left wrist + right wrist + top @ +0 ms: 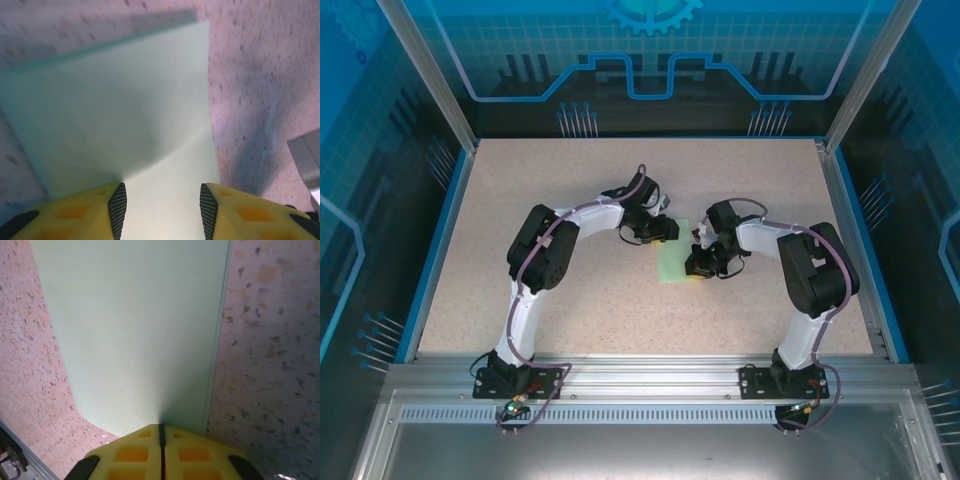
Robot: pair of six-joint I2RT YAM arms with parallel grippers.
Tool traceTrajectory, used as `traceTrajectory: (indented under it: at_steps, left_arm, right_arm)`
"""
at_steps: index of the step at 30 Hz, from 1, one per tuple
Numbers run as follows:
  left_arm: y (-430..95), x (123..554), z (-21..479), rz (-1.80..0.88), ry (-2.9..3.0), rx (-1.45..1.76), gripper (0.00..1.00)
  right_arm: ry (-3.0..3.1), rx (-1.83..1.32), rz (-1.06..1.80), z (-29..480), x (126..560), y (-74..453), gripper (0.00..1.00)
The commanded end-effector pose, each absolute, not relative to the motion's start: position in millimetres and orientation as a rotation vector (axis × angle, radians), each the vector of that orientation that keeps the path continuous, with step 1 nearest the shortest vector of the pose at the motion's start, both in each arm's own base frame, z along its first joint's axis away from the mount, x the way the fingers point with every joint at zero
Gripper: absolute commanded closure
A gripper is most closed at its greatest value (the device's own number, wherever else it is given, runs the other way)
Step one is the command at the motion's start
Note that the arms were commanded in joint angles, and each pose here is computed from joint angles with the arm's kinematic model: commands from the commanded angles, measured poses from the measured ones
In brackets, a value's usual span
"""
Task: Fold a paper plane with a square sheet of paper (fold left side to right side)
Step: First fold the square sheet of paper in half at the center of the table.
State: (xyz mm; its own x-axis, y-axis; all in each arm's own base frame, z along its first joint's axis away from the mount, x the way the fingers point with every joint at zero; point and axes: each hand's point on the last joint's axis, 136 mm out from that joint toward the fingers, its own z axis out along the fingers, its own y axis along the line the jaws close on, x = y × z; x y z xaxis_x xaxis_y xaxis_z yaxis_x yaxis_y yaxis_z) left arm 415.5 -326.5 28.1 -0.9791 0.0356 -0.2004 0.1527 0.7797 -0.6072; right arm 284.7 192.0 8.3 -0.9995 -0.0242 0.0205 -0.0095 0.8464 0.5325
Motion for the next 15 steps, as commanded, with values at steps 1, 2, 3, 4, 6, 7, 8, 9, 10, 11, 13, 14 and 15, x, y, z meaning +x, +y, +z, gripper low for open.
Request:
traceTrajectory:
  at_steps: [1,2,3,4,6,7,8,9,10,11,13,14,15]
  left_arm:
    - [-304,443,16,-0.885,2.789,0.047,0.52]
    - [-303,445,15,-0.89,2.788,0.038,0.52]
    - [-303,448,16,-0.895,2.784,0.032,0.52]
    - [-302,451,14,-0.894,2.785,0.026,0.52]
    - [-300,455,11,-0.894,2.785,0.011,0.52]
    - [-298,458,9,-0.892,2.784,0.001,0.52]
    - [-296,462,8,-0.891,2.784,-0.011,0.52]
    - [-295,464,7,-0.89,2.783,-0.021,0.52]
    - [-292,468,6,-0.888,2.781,-0.032,0.52]
    - [-290,471,6,-0.889,2.778,-0.043,0.52]
    - [-286,477,6,-0.889,2.774,-0.058,0.52]
    - [-284,481,7,-0.89,2.77,-0.068,0.52]
    - [-283,484,8,-0.894,2.766,-0.069,0.52]
  right_arm:
    - [-2.955,-0.014,-0.551,-28,256,160,0.93]
    - [-2.955,-0.015,-0.552,-27,256,160,0.93]
    - [-2.954,-0.015,-0.553,-28,256,160,0.93]
    - [-2.953,-0.015,-0.55,-28,255,160,0.93]
    - [-2.951,-0.018,-0.55,-28,255,160,0.93]
    - [-2.951,-0.018,-0.549,-29,255,160,0.93]
    - [-2.95,-0.019,-0.55,-29,255,160,0.93]
    - [-2.948,-0.019,-0.554,-28,255,161,0.93]
    - [-2.948,-0.016,-0.554,-28,255,161,0.93]
    - [-2.945,-0.017,-0.554,-29,254,161,0.93]
    - [-2.945,-0.016,-0.555,-28,254,161,0.93]
    - [-2.944,-0.014,-0.556,-28,254,161,0.93]
    - [-2.945,-0.013,-0.555,-28,254,161,0.93]
